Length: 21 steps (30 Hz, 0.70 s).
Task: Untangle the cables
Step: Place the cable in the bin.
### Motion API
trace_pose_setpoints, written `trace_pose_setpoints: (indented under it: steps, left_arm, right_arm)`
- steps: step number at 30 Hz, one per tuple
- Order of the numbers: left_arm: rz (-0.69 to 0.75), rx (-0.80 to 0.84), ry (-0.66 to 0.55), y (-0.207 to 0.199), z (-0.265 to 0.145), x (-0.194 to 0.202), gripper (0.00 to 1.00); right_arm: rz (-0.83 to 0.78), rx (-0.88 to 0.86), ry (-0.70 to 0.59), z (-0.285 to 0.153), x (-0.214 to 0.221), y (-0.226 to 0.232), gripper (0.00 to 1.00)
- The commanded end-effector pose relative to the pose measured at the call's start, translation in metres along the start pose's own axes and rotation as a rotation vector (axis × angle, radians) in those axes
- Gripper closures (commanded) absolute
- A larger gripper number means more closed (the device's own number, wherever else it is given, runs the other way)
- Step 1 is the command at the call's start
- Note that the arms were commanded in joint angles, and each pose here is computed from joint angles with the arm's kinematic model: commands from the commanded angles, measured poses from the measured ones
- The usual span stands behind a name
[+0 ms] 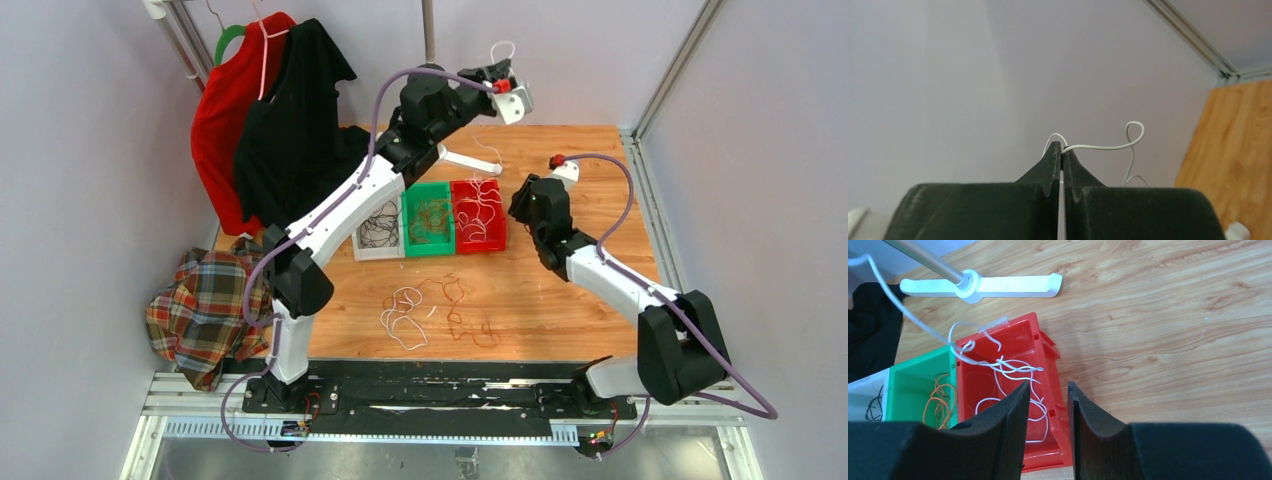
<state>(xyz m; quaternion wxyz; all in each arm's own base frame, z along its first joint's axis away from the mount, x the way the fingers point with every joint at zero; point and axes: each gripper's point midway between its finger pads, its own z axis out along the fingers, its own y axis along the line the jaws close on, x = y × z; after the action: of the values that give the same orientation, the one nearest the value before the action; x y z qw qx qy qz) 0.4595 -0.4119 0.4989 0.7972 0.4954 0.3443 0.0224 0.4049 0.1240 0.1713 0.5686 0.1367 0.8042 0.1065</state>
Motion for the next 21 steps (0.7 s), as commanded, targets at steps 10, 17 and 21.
trace_pose_setpoints:
  steps: [10, 17, 21]
  left_arm:
    - [-0.177, 0.207, 0.135, -0.081, -0.059, 0.027, 0.99]
    - [-0.245, 0.355, 0.323, -0.140, -0.064, 0.068, 1.00]
    - [-0.210, 0.425, 0.431, -0.175, -0.071, 0.094, 0.99]
  right_arm:
    - [0.052, 0.071, 0.019, -0.008, 0.009, -0.034, 0.68]
    - [0.067, 0.103, -0.004, -0.016, 0.006, -0.045, 0.70]
    - [0.085, 0.151, -0.018, -0.026, 0.006, -0.061, 0.71]
